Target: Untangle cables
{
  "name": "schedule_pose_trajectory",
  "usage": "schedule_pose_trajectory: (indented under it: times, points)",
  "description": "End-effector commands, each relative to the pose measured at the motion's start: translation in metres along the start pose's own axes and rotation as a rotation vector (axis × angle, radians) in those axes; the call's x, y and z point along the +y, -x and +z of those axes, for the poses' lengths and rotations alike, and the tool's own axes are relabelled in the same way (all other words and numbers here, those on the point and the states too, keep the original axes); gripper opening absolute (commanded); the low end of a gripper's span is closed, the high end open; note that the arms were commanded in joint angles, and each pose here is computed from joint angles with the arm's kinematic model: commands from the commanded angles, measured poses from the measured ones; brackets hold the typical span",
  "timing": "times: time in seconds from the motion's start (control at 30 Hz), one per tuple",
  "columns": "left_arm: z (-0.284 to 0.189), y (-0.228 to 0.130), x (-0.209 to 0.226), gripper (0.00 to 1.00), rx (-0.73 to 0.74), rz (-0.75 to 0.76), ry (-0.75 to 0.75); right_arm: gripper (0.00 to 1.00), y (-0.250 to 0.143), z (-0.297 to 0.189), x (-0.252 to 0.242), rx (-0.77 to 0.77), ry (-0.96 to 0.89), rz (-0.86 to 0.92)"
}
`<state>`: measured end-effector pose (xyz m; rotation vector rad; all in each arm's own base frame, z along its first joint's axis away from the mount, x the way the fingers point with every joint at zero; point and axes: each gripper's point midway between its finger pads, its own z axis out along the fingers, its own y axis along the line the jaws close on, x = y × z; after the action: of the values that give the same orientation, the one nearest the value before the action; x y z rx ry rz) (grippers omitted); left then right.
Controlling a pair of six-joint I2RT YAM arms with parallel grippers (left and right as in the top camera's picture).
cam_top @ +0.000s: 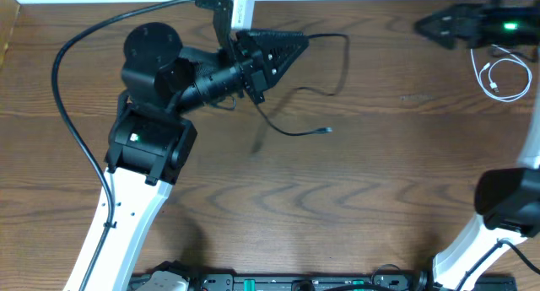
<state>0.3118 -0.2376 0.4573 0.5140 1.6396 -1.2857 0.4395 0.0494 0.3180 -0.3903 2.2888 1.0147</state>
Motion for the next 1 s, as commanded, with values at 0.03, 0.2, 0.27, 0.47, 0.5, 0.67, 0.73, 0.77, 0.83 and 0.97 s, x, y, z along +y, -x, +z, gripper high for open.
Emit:
schedule_pose_trajectory:
  times: [0.03, 0.2, 0.27, 0.47, 0.5, 0.67, 0.73, 0.77, 0.83, 0.97]
  points:
    - [-0.018, 0.035, -0.039, 0.07, -0.049, -0.127, -0.190, 0.91, -0.001, 0.037, 0.062, 0.040, 0.140, -0.202]
    - [-0.032, 0.050, -0.033, 0.07, -0.086, -0.153, -0.186, 0.87, -0.002, 0.050, 0.113, 0.010, 0.339, -0.369]
    - [-0.034, 0.051, -0.030, 0.07, -0.085, -0.162, -0.182, 0.84, -0.001, 0.051, 0.123, -0.006, 0.384, -0.398]
    - [-0.035, 0.048, -0.031, 0.07, -0.066, -0.164, -0.191, 0.75, 0.011, 0.042, 0.128, -0.073, 0.435, -0.435]
    - [-0.035, 0.047, -0.032, 0.08, -0.062, -0.163, -0.194, 0.75, 0.015, 0.039, 0.122, -0.091, 0.422, -0.444]
    - [-0.035, 0.046, -0.033, 0.07, -0.053, -0.162, -0.201, 0.72, 0.023, 0.022, 0.126, -0.153, 0.491, -0.439]
    - [-0.035, 0.046, -0.033, 0.07, -0.053, -0.162, -0.201, 0.70, 0.022, 0.021, 0.130, -0.159, 0.512, -0.451]
    - [-0.035, 0.046, -0.033, 0.08, -0.053, -0.162, -0.201, 0.70, 0.020, 0.022, 0.133, -0.158, 0.524, -0.457]
    - [-0.035, 0.046, -0.033, 0.08, -0.053, -0.162, -0.201, 0.70, 0.014, 0.027, 0.141, -0.146, 0.542, -0.482]
    - [-0.035, 0.046, -0.033, 0.08, -0.053, -0.162, -0.201, 0.71, -0.009, 0.034, 0.160, -0.113, 0.592, -0.560]
